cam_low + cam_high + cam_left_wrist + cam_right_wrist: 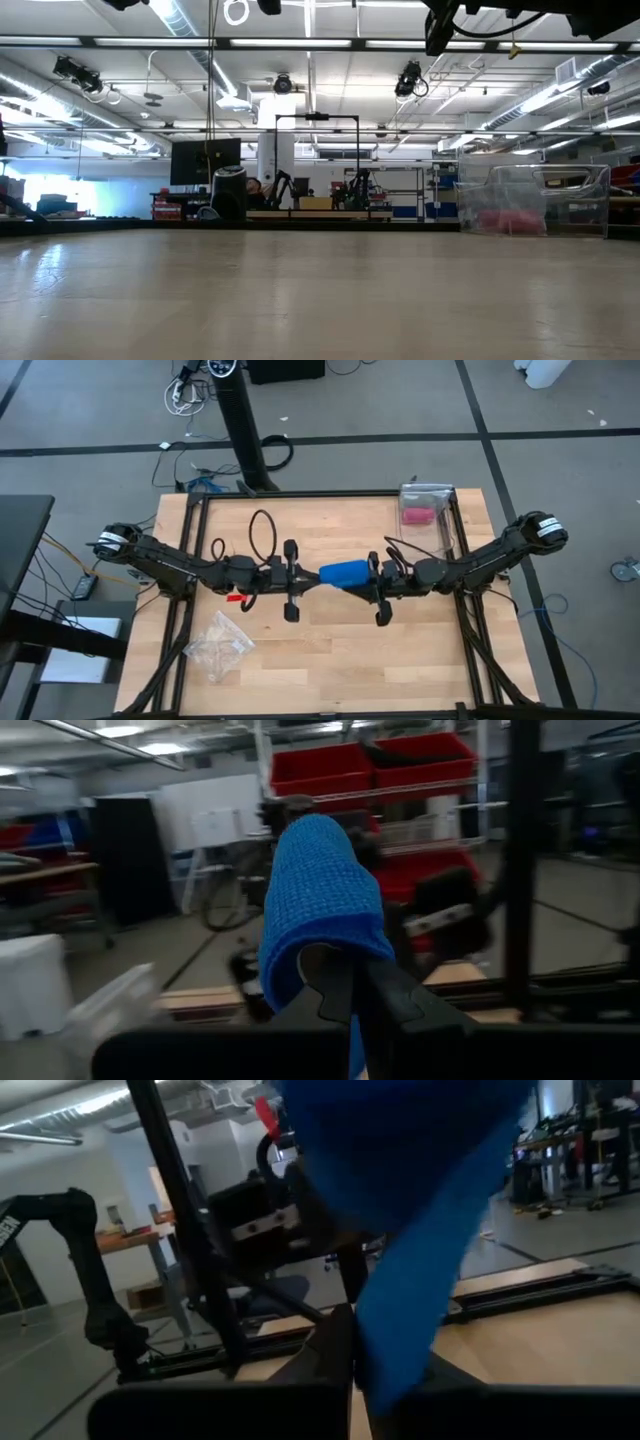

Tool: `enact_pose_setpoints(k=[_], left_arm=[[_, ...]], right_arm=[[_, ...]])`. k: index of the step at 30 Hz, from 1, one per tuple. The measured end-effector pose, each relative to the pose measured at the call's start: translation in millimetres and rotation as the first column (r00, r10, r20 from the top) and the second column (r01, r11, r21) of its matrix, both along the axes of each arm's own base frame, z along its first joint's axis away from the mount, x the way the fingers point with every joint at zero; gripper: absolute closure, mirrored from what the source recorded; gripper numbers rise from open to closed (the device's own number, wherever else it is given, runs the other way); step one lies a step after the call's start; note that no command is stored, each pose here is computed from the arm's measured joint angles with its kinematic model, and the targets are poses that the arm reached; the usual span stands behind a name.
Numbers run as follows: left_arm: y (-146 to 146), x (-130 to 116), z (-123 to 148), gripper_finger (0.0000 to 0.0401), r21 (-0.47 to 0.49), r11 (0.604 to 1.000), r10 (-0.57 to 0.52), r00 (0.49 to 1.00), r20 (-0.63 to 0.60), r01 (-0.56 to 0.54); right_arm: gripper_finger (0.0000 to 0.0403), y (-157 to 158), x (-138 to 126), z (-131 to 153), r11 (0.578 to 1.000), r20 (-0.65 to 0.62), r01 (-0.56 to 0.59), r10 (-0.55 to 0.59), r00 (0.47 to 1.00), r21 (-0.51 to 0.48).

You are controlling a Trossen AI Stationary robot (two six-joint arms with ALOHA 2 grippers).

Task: Roll bandage
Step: Roll the blue bandage

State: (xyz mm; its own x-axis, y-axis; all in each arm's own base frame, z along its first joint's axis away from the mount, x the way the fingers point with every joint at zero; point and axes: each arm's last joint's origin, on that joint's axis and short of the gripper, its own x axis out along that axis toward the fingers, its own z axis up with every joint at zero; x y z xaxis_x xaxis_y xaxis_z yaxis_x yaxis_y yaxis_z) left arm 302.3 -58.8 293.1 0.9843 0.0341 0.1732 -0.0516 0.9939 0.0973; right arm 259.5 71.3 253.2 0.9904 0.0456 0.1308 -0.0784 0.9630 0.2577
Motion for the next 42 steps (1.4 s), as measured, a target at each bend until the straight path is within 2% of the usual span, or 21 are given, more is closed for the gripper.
enact_pose_setpoints(k=[7, 13, 22, 28, 37, 42], left_arm=[[2, 0, 0, 0.0393, 0.048, 0.995, 0.089, 0.996, -0.001, -0.089], [4, 1, -8, 0.0393, 0.088, 0.983, 0.167, 0.983, -0.077, -0.161], [1, 14, -30, 0.0393, 0.133, 0.976, 0.189, 0.971, -0.146, -0.170], [-3, 17, -37, 0.0393, 0.145, 0.975, 0.191, 0.967, -0.168, -0.168], [-7, 16, -42, 0.0393, 0.163, 0.975, 0.181, 0.960, -0.212, -0.148], [-8, 15, -46, 0.0393, 0.176, 0.975, 0.177, 0.953, -0.246, -0.136]], right_arm=[[0.0399, 7, -2, 0, 1.000, 0.004, -0.024, 0.024, 1.000, 0.008], [0.0398, 6, -2, 3, 1.000, 0.031, -0.025, 0.024, 0.999, 0.017], [0.0386, 2, -2, 5, 0.999, 0.041, -0.013, 0.012, 0.999, 0.033], [0.0350, -4, -1, 5, 0.995, 0.037, 0.059, -0.062, 0.997, 0.077], [0.0264, -10, 1, 5, 0.981, 0.029, 0.067, -0.073, 0.997, 0.183], [0.0235, -13, 2, 5, 0.969, 0.023, 0.070, -0.077, 0.997, 0.238]])
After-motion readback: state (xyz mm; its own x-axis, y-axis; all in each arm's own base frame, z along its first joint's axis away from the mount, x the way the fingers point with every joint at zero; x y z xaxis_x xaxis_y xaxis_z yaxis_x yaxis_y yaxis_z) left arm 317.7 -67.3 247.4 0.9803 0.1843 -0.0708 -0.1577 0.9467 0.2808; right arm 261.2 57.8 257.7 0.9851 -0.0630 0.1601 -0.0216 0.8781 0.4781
